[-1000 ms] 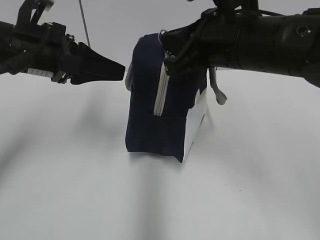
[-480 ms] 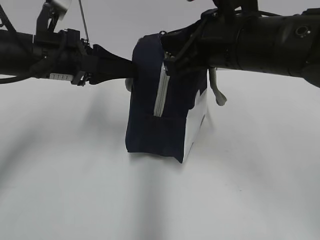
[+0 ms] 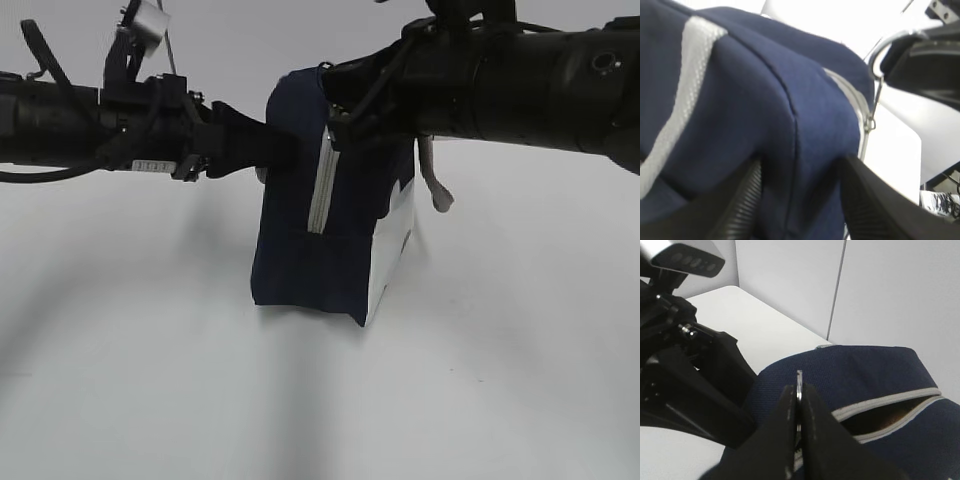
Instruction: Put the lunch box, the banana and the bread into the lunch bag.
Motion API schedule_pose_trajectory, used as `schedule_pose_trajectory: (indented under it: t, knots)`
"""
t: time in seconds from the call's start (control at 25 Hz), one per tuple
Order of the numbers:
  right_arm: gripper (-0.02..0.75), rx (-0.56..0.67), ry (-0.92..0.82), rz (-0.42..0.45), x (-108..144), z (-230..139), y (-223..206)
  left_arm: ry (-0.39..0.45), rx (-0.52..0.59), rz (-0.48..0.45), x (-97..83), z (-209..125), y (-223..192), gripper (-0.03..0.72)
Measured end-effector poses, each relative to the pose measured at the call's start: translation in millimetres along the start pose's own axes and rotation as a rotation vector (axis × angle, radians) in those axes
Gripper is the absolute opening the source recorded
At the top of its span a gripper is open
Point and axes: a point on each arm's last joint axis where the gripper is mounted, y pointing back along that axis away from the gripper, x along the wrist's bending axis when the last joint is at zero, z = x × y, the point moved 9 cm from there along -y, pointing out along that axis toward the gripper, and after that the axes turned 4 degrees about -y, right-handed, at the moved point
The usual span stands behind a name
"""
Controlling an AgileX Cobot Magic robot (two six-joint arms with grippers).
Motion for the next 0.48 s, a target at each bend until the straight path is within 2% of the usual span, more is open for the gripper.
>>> schedule_pose_trajectory:
  t: [0.28, 0.48]
  knots:
    - [-0.016, 0.002, 0.0, -0.001, -0.2, -0.3, 0.0, 0.001, -0.012, 0.006, 1.0, 2.3, 0.0, 0.348]
    - [-0.016, 0.004, 0.0, -0.002, -0.4, -0.7, 0.0, -0.001, -0.011, 0.004, 0.2, 2.0, -0.7, 0.255]
